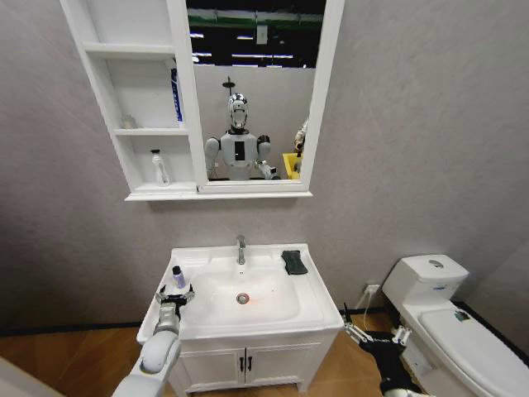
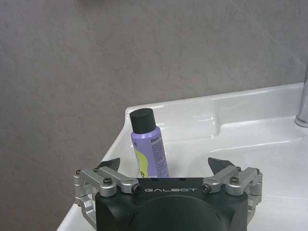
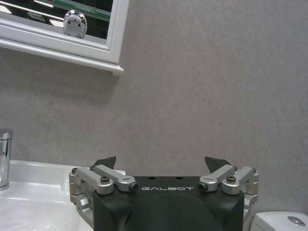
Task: Move facial cleanser and shampoo from washbasin to cabinet, then wipe washbasin with towel.
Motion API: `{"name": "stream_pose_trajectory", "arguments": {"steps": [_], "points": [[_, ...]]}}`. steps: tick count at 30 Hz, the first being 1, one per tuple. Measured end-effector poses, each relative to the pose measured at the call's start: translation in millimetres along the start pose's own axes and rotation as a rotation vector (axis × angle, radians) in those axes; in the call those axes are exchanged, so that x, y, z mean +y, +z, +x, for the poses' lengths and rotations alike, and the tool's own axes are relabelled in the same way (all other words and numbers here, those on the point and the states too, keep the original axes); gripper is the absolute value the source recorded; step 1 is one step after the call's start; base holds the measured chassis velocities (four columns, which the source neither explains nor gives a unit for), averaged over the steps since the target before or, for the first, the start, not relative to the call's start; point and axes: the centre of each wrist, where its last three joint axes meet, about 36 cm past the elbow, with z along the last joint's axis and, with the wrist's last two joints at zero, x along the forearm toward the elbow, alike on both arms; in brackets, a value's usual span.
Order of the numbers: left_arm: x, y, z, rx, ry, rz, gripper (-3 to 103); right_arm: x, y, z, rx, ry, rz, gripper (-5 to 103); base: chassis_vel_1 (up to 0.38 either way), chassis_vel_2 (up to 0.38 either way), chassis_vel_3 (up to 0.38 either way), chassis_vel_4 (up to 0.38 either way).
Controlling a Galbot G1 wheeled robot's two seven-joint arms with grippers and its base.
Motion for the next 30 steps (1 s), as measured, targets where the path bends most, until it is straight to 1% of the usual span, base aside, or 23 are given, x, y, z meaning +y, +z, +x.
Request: {"name": "stream_pose_trajectory", "arguments": {"steps": [2, 4, 6, 7, 12, 17, 18, 23, 25, 26, 27, 28, 30], "points": [[-1.3, 0.5, -3.5, 0.005, -0.001, 0.004, 100, -0.2, 0.6, 0.1, 0.001, 0.003, 0.001, 100, 0.0, 0.0, 0.0, 0.0], [-5.4, 0.1, -16.0, 0.014, -0.006, 0.026, 100, -0.4, 2.8, 0.9, 0.007, 0.008, 0.002, 100, 0.0, 0.0, 0.0, 0.0], [-5.7, -1.9, -26.9, 0.012, -0.008, 0.036, 100, -0.3, 6.6, 1.2, 0.013, 0.01, 0.003, 100, 0.0, 0.0, 0.0, 0.0], [-5.7, -1.9, -26.9, 0.012, -0.008, 0.036, 100, -0.3, 6.6, 1.2, 0.013, 0.01, 0.003, 100, 0.0, 0.0, 0.0, 0.0], [-10.5, -3.4, -52.8, 0.02, -0.036, 0.06, 100, 0.6, 11.1, 1.2, 0.022, 0.01, 0.005, 100, 0.0, 0.0, 0.0, 0.0], [-8.8, -3.7, -65.8, 0.026, -0.053, 0.069, 100, -0.5, 12.2, 1.3, 0.021, 0.015, 0.007, 100, 0.0, 0.0, 0.0, 0.0], [-9.5, -5.8, -71.1, 0.024, -0.061, 0.079, 100, -0.9, 12.9, 1.8, 0.021, 0.018, 0.008, 100, 0.0, 0.0, 0.0, 0.0], [-10.0, -10.7, -79.4, 0.025, -0.078, 0.089, 100, -1.3, 15.1, 4.5, 0.021, 0.027, 0.008, 100, 0.0, 0.0, 0.0, 0.0], [-10.6, -13.3, -83.7, 0.022, -0.083, 0.094, 91, -1.6, 15.7, 7.2, 0.027, 0.028, 0.002, 100, 0.0, 0.0, 0.0, 0.0], [-10.6, -13.3, -83.7, 0.022, -0.083, 0.094, 91, -1.6, 15.7, 7.2, 0.027, 0.028, 0.002, 100, 0.0, 0.0, 0.0, 0.0], [-11.1, -13.6, -84.0, 0.022, -0.082, 0.096, 86, -1.7, 15.5, 7.6, 0.027, 0.029, 0.001, 100, 0.0, 0.0, 0.0, 0.0], [-11.2, -13.4, -84.1, 0.022, -0.083, 0.096, 86, -1.7, 15.4, 7.7, 0.027, 0.029, 0.001, 100, 0.0, 0.0, 0.0, 0.0], [-11.2, -12.3, -83.6, 0.025, -0.083, 0.096, 75, -1.8, 15.2, 7.5, 0.026, 0.031, 0.0, 100, 0.0, 0.0, 0.0, 0.0]]}}
